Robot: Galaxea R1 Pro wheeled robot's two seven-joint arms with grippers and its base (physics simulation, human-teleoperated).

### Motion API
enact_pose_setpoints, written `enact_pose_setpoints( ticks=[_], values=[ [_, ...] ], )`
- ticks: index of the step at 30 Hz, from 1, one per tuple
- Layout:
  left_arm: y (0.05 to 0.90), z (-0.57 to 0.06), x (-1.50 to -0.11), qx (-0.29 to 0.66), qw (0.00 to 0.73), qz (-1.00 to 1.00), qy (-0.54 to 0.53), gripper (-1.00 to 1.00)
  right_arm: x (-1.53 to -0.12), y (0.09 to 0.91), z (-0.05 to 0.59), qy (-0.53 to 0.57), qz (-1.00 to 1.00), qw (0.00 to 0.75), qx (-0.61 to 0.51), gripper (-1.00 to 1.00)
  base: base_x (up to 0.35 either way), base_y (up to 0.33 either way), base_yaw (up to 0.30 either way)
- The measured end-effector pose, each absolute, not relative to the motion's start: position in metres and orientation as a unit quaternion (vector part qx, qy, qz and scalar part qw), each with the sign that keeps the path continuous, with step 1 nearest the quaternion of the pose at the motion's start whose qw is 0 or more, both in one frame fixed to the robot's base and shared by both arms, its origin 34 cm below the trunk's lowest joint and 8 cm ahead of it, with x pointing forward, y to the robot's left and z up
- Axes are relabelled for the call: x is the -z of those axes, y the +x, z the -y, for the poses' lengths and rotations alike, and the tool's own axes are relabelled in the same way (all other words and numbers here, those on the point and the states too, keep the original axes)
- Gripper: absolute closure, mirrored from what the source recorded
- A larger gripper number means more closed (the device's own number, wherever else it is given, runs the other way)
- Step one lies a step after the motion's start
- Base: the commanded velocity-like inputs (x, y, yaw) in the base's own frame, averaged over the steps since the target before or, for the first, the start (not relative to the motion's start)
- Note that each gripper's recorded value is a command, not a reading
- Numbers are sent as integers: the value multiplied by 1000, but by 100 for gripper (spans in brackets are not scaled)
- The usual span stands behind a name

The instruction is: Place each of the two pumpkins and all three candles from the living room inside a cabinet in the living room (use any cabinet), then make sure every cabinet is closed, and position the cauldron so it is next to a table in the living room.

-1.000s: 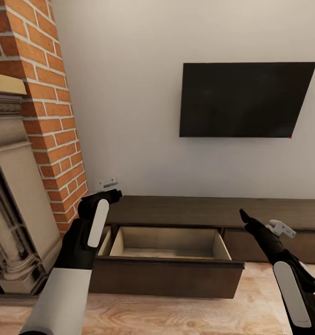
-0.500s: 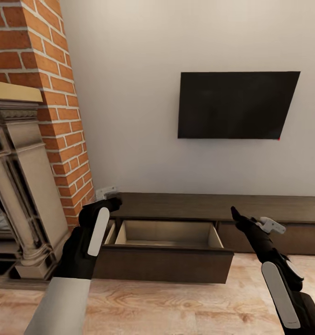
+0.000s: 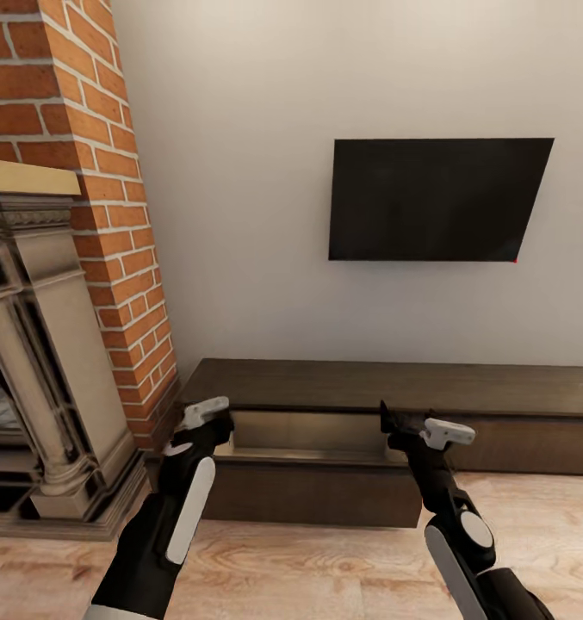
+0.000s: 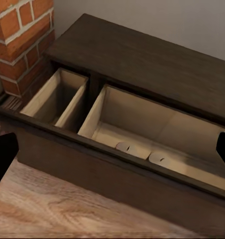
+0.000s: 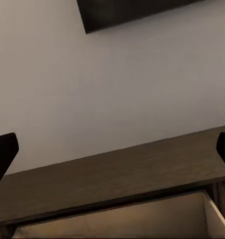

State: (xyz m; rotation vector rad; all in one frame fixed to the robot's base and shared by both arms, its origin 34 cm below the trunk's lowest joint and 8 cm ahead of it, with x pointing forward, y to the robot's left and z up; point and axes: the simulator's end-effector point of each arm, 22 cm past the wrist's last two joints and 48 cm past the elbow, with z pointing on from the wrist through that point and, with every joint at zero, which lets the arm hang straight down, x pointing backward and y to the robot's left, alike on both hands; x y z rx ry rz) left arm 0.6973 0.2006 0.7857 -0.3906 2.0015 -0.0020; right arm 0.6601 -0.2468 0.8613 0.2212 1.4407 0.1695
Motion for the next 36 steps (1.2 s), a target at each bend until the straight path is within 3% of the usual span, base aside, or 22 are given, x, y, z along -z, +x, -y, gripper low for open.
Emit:
enact_pose_setpoints(
  ticks=[18,26,36],
  values=[
    [636,-227,-645,-56,503,-845,-173,-100,-726,640,169,84,-755,650,-26,-100,0,0,0],
    [636,-228,-643,-57,510,-840,-175,-100,-712,631,146,63,-753,654,-37,-100,0,0,-1],
    [635,-229,-641,-59,508,-841,-175,-100,-705,626,130,44,-756,651,-46,-100,0,158,-194]
  ],
)
